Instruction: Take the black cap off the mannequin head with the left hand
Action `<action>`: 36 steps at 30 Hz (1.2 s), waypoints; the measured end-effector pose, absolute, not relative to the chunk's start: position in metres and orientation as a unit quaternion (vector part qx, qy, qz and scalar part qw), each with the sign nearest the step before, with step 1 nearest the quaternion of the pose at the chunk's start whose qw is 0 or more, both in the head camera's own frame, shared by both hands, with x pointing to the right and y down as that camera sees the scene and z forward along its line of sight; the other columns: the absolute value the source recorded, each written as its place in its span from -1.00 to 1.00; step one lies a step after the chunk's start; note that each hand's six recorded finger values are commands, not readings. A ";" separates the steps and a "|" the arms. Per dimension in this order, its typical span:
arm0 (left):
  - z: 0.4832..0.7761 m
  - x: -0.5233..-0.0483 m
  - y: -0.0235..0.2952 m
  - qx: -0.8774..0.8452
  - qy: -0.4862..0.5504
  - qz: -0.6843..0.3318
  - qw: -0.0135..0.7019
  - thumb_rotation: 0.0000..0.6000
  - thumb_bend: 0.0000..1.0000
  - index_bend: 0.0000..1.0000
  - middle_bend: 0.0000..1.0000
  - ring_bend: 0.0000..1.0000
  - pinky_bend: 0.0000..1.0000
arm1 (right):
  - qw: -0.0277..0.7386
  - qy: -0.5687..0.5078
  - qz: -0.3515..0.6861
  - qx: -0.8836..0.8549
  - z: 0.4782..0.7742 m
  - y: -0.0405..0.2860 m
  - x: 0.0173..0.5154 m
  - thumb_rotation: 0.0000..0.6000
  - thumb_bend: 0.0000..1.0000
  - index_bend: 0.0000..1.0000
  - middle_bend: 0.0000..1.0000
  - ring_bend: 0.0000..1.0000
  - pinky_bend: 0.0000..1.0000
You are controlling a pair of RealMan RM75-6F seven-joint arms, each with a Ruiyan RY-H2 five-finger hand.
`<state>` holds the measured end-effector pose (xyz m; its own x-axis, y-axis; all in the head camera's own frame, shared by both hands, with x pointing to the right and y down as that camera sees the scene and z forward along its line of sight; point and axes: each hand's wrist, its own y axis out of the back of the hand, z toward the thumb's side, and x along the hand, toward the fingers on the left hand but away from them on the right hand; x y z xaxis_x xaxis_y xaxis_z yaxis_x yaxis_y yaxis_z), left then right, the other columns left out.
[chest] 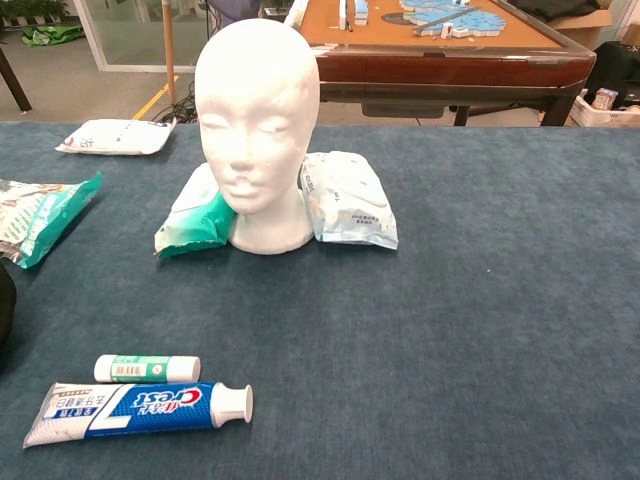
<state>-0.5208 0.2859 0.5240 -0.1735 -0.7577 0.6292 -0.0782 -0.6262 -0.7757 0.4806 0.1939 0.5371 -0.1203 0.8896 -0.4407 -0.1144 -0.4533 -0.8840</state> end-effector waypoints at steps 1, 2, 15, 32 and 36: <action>0.524 -0.522 0.286 -0.588 0.351 -0.684 0.253 1.00 -0.79 -1.00 -1.00 -1.00 -0.89 | 0.382 -0.357 0.658 -0.542 0.537 0.194 0.481 1.00 -1.00 -0.42 -0.36 -0.62 -0.24; 0.523 -0.524 0.286 -0.583 0.349 -0.688 0.256 1.00 -0.79 -1.00 -1.00 -1.00 -0.89 | 0.382 -0.357 0.658 -0.542 0.537 0.194 0.481 1.00 -1.00 -0.42 -0.36 -0.62 -0.24; 0.516 -0.540 0.280 -0.499 0.338 -0.733 0.313 1.00 -0.81 -1.00 -1.00 -1.00 -0.89 | 0.382 -0.357 0.657 -0.542 0.537 0.194 0.480 1.00 -1.00 -0.42 -0.36 -0.62 -0.24; 0.531 -0.497 0.252 -0.557 0.352 -0.686 0.308 1.00 -0.61 -0.62 -0.65 -0.76 -0.44 | 0.387 -0.345 0.650 -0.555 0.538 0.199 0.471 1.00 -1.00 -0.42 -0.36 -0.62 -0.24; 0.532 -0.480 0.242 -0.578 0.353 -0.662 0.320 1.00 -0.56 -0.45 -0.45 -0.59 -0.34 | 0.388 -0.342 0.648 -0.559 0.539 0.200 0.469 1.00 -1.00 -0.42 -0.36 -0.62 -0.24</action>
